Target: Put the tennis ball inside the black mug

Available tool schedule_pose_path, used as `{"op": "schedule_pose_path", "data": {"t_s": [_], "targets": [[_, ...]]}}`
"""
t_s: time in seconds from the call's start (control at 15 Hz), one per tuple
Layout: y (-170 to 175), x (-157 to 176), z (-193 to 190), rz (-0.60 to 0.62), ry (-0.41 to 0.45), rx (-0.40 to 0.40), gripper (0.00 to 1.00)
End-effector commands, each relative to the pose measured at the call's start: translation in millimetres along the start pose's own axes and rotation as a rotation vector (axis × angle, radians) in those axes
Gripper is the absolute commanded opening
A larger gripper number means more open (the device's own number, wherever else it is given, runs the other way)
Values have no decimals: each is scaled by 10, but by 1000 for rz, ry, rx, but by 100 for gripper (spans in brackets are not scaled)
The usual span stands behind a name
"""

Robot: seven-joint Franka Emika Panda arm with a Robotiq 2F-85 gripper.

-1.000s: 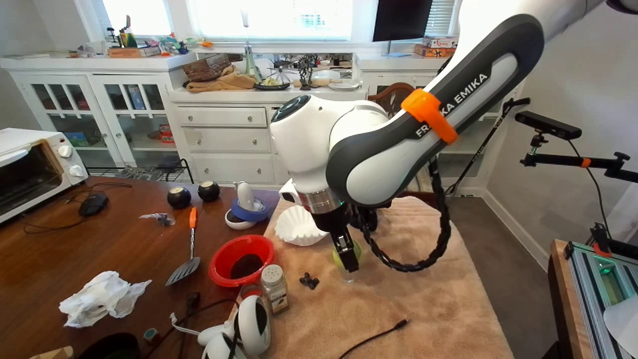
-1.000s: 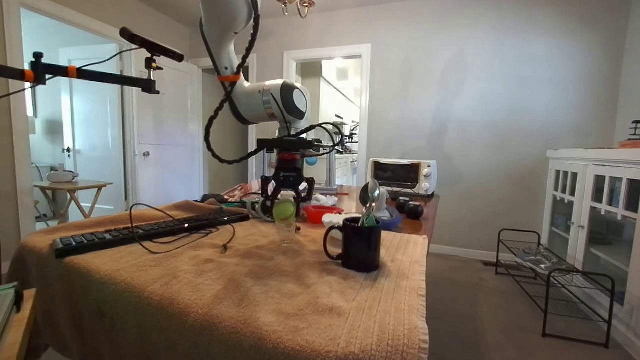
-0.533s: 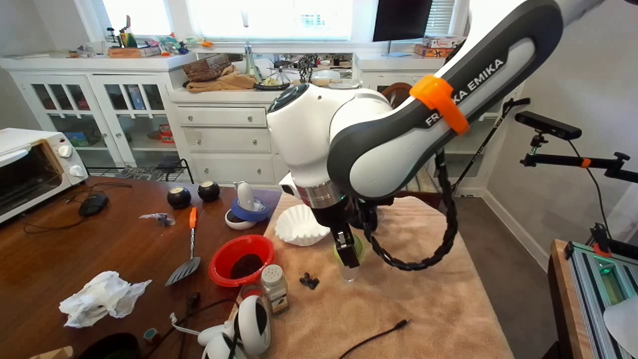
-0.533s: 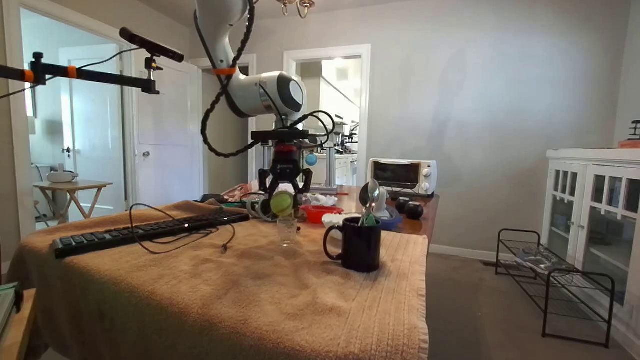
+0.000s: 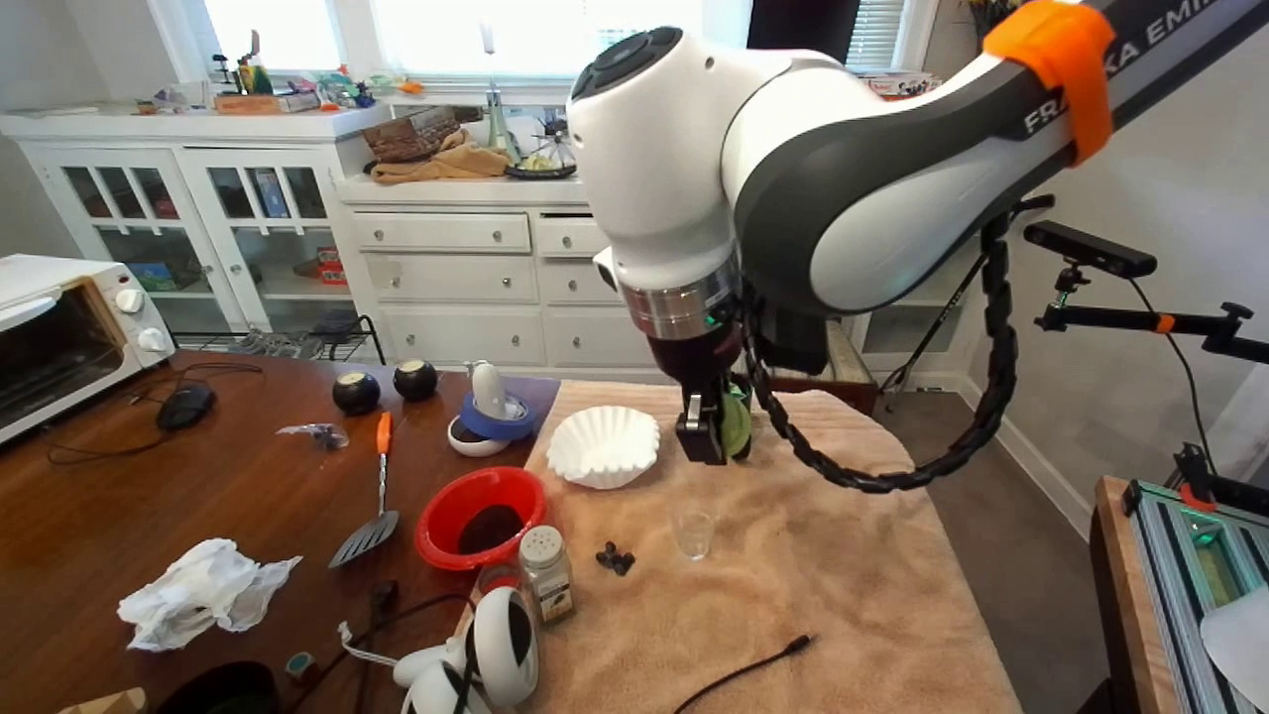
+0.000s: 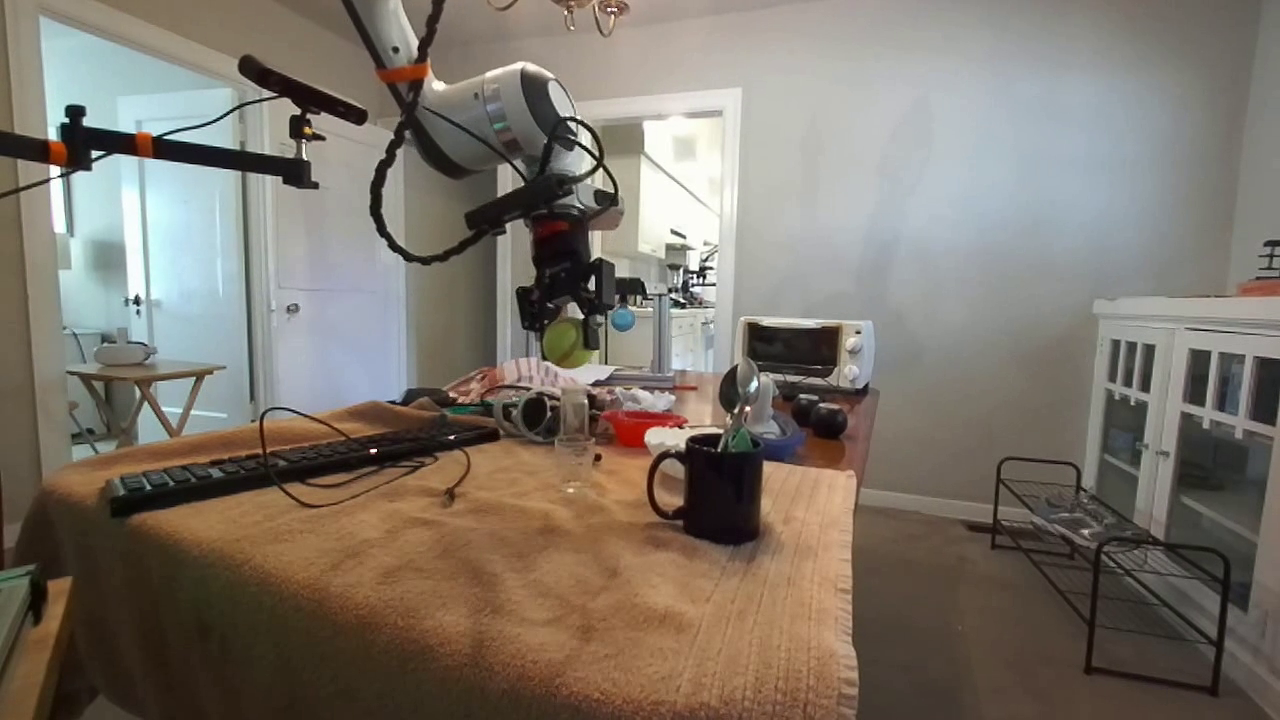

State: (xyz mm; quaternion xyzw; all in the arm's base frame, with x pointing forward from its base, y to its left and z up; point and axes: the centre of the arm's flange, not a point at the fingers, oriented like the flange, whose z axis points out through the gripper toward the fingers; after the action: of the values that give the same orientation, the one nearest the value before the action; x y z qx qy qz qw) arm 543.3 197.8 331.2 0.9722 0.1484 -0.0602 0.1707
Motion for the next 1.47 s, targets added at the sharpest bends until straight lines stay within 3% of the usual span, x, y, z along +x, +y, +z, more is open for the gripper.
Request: {"op": "schedule_pose_path", "data": {"t_s": [0.0,0.07,0.13,0.33,0.4,0.53,0.8,1.13,1.4], "targets": [[261,-326,22,199,18,-32,42],[326,-322,17,255,6,-42,42],[251,-149,-21,163,1,-17,67],[358,-212,-15,231,-1,-22,67],[415,-208,-23,237,0,-4,42],[711,-296,28,256,-1,53,42],[1274,-423,170,181,42,174,42],[1776,-486,433,136,79,288,42],[2112,-460,799,168,50,316,42]]}}
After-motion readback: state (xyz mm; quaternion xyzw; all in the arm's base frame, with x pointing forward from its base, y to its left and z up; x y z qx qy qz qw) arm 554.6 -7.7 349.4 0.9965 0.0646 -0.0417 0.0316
